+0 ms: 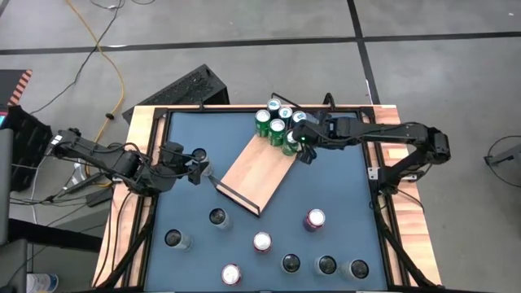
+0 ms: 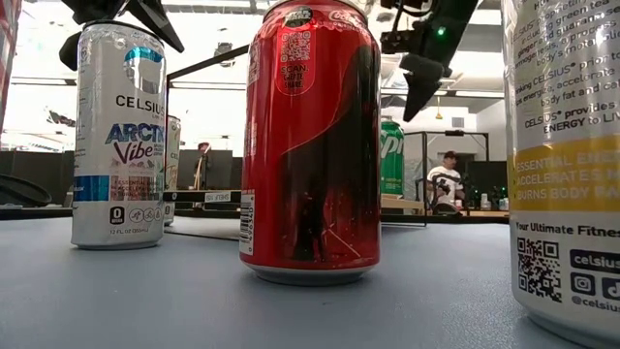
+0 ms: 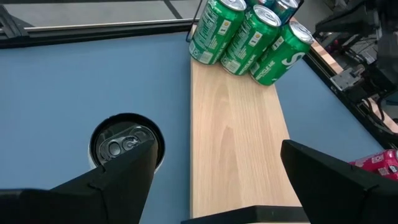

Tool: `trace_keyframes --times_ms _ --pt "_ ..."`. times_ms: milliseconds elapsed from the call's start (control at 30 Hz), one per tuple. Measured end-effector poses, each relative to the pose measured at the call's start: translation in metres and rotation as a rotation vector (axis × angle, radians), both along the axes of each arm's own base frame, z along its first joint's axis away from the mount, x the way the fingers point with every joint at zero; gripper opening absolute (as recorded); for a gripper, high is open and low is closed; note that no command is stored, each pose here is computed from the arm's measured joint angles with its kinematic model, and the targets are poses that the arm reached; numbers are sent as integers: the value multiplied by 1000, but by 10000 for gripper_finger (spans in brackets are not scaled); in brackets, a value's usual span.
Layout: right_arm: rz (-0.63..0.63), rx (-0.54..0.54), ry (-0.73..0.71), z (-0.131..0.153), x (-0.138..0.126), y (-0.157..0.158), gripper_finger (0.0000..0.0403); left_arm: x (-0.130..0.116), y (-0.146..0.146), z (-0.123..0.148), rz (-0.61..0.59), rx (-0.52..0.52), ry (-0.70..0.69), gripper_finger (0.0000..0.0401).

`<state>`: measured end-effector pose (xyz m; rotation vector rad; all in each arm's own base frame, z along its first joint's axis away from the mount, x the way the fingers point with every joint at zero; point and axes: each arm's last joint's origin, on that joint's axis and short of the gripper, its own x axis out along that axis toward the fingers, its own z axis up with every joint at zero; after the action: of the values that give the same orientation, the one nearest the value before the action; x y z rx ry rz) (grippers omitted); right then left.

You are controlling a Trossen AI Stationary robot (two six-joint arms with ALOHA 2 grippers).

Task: Place canned beverage on shelf
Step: Put green soda can on the shelf aligned with the other green soda cans

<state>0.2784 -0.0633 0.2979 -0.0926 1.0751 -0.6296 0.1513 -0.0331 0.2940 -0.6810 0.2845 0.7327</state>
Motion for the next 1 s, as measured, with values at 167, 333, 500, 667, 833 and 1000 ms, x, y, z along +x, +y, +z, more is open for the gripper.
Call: trace_keyframes --times_ms 167,333,500,667,833,1000 --pt "132 111 -112 11 2 17 0 0 0 0 -3 0 2 330" --pt "183 117 -81 4 9 24 0 0 0 0 -2 16 7 330" --pt "177 113 -36 -8 17 19 0 0 0 0 1 19 9 330" --pt "129 84 -25 -8 15 13 0 0 0 0 1 14 10 330" --pt "31 16 10 -6 7 5 0 0 0 0 2 14 10 330" --pt "6 1 14 -7 7 2 0 -1 0 -1 4 15 15 330"
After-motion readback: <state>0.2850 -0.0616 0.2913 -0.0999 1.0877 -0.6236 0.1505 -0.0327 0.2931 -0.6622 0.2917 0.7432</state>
